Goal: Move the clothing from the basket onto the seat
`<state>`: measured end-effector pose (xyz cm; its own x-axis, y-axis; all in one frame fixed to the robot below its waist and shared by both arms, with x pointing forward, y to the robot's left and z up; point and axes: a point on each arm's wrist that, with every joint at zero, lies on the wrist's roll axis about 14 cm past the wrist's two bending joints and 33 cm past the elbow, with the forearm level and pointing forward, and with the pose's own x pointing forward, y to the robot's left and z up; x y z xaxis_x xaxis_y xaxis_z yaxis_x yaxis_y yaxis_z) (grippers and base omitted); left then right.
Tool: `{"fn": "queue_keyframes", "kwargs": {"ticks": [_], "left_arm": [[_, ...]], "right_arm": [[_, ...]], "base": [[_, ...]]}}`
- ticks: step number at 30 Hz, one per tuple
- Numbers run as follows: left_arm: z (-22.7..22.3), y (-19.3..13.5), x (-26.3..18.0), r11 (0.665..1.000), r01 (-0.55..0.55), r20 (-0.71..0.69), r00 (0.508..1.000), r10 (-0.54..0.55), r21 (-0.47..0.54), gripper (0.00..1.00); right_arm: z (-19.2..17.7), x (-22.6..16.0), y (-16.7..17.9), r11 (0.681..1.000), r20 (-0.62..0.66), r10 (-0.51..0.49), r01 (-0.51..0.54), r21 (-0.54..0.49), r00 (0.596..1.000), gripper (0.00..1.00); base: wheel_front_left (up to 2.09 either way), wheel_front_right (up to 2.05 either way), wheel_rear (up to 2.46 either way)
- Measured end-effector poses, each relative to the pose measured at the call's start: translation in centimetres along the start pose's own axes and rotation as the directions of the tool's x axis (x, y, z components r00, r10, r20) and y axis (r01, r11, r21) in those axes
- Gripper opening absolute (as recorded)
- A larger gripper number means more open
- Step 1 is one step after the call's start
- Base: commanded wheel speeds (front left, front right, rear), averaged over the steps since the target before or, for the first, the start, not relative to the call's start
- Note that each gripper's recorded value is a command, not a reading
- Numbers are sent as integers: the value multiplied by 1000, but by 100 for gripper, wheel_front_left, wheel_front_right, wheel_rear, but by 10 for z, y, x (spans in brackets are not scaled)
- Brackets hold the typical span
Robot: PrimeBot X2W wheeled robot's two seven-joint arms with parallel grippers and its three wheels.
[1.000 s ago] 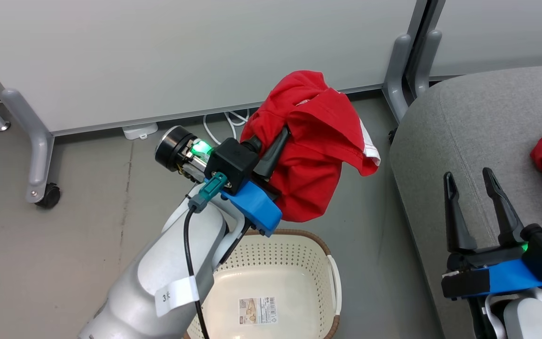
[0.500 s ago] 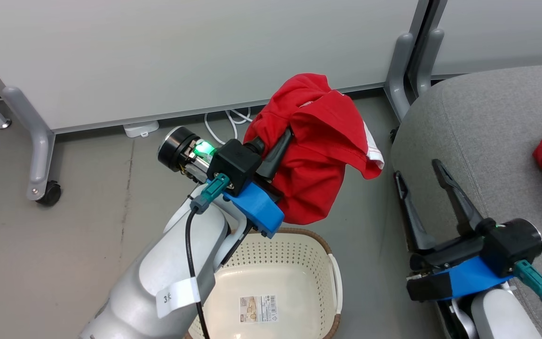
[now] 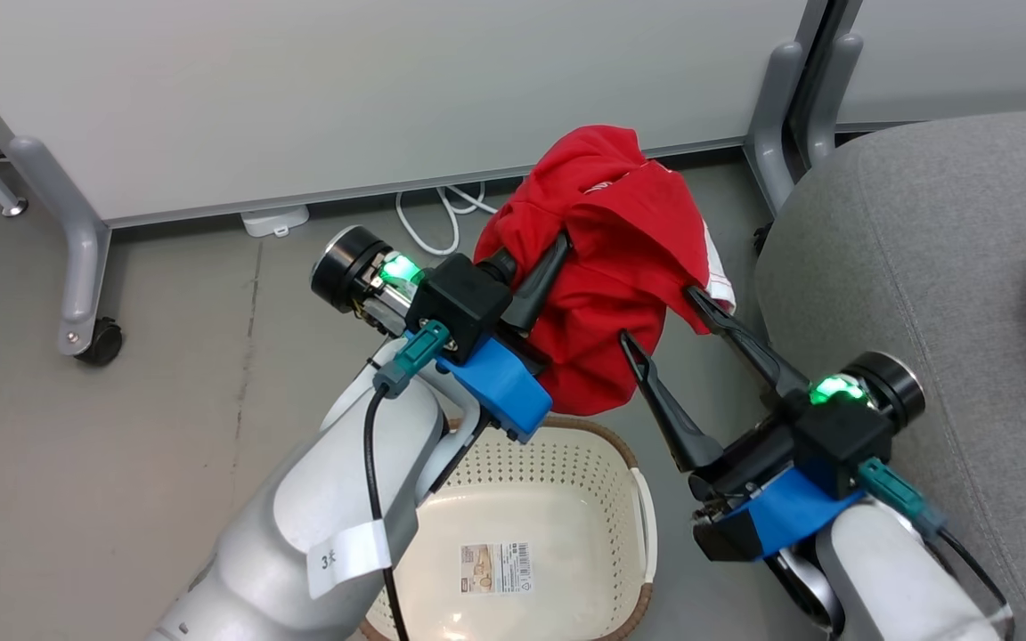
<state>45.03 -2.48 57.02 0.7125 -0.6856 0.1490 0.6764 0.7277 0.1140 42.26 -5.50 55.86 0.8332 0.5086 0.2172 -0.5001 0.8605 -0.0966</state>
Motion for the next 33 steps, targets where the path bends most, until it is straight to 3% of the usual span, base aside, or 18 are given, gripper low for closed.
{"fn": "queue_keyframes", "kwargs": {"ticks": [14, 29, 30, 31, 32, 33], "left_arm": [[-9, -6, 5, 1000, 27, -14, 1000, -27, -6, 0], [-12, -13, 10, 998, 52, -21, 998, -52, -20, 0], [-12, -13, 11, 998, 52, -20, 998, -53, -20, 0], [-12, -13, 11, 998, 53, -20, 998, -54, -20, 0], [-11, -13, 11, 998, 54, -20, 998, -54, -20, 0], [-11, -13, 11, 998, 54, -18, 998, -54, -19, 0]], "right_arm": [[-25, 38, 15, 979, -83, 147, -157, -127, 986, 100], [-25, 58, 21, 971, -88, 172, -184, -152, 981, 100], [-25, 59, 22, 971, -87, 173, -185, -152, 981, 96], [-24, 61, 22, 971, -85, 173, -184, -152, 981, 46], [-24, 62, 22, 972, -83, 173, -183, -150, 981, 15], [-24, 62, 22, 972, -83, 172, -183, -148, 982, 0]], "base": [[0, 0, 0], [0, 0, 0], [0, 0, 0], [0, 0, 0], [0, 0, 0], [0, 0, 0]]}}
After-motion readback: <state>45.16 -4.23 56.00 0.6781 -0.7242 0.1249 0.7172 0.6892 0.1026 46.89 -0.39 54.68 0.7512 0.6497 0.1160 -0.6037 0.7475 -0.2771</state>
